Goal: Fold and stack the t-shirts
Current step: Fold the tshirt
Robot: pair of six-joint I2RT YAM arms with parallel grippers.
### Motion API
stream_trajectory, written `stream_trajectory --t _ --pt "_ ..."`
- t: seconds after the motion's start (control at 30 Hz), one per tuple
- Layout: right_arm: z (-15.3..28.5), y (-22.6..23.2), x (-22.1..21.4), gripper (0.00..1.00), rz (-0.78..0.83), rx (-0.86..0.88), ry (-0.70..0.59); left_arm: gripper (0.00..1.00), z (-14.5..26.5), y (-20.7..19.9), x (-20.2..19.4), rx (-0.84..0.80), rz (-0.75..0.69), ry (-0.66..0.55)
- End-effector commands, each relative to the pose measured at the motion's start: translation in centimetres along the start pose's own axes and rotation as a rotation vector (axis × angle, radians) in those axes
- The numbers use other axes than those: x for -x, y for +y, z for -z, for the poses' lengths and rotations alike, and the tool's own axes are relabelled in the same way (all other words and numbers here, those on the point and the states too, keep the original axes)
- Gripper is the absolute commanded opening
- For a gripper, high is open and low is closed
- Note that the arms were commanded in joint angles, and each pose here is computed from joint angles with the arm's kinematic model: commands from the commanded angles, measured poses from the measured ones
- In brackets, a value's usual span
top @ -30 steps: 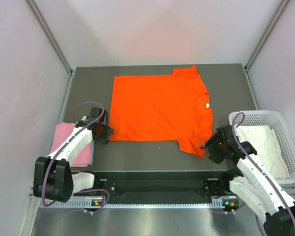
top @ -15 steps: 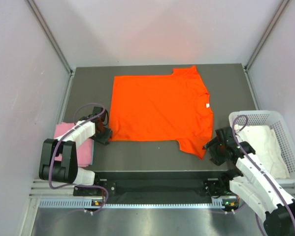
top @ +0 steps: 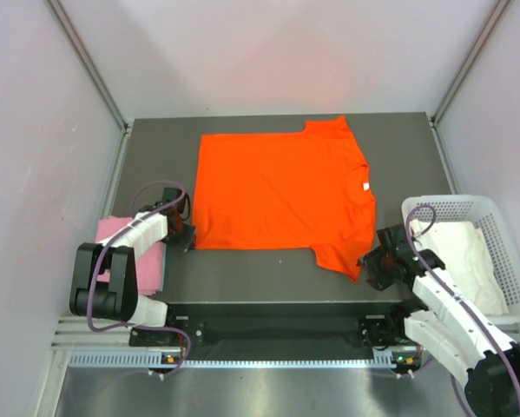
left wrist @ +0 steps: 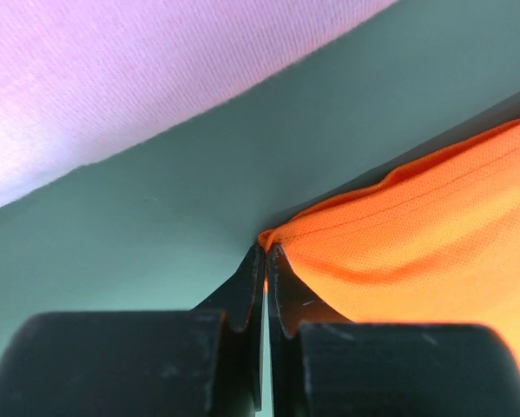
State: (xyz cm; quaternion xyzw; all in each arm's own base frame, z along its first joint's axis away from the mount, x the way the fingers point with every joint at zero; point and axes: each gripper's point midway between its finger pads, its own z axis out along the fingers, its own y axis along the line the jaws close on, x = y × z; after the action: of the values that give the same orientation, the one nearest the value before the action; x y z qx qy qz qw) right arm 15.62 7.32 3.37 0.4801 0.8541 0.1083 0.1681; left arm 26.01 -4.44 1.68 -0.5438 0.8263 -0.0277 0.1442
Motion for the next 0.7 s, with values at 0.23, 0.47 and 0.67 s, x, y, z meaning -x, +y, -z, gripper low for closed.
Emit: stream_trajectory --t 0.23,0.47,0.67 --pt "-0.9 -0.7 -3.8 0.53 -0.020 -0.043 0.137 0.00 -0.5 -0.5 0.5 -0.010 -0.028 -0.015" --pt "0.3 -1.1 0.8 0.52 0.043 -0.105 -0.091 0.00 -0.1 -0.9 0.6 -0.027 -0.034 -0.016" --pt "2.2 -2.3 5.3 0.53 0.055 -0.123 -0.217 0.00 0.0 -0.6 0.5 -0.028 -0.035 -0.013"
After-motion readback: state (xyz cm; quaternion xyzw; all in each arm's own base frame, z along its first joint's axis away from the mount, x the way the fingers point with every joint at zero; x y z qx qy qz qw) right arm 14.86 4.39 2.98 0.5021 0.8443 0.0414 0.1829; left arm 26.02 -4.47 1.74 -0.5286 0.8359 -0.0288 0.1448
